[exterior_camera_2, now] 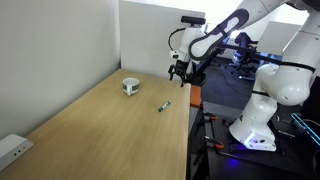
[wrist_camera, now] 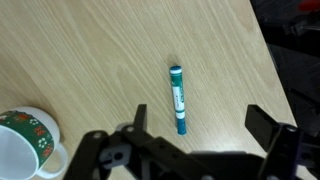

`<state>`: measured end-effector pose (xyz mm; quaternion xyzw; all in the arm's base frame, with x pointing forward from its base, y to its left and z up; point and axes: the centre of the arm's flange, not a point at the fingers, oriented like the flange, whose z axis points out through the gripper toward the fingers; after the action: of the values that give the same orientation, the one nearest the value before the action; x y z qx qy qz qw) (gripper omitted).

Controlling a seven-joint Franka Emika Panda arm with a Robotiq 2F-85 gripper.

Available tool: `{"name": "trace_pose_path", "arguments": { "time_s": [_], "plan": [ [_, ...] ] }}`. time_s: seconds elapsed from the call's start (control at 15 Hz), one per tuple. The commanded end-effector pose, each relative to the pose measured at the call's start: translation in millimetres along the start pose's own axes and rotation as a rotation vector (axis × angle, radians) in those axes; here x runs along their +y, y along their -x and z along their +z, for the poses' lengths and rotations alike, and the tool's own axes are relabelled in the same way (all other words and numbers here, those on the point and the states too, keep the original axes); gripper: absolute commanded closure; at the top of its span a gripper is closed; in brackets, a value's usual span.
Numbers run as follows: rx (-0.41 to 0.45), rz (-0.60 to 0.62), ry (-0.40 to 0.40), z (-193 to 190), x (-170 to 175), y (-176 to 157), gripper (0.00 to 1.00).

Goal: Pick up the marker and place it in the cup

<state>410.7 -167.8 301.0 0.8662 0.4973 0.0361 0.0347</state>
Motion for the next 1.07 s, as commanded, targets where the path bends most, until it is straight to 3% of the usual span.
{"name": "trace_pose_path", "arguments": {
  "time_s": [0.0,0.33,0.4,0.73,1.0],
  "plan": [
    [-0.020,-0.034,0.011,27,19,-2,0.00],
    [-0.054,-0.031,-0.001,50,28,-1,0.00],
    [-0.050,-0.024,-0.019,41,15,-4,0.00],
    [-0.054,-0.026,-0.029,47,14,-4,0.00],
    [0.025,0.039,-0.003,45,14,5,0.00]
  ]
}}
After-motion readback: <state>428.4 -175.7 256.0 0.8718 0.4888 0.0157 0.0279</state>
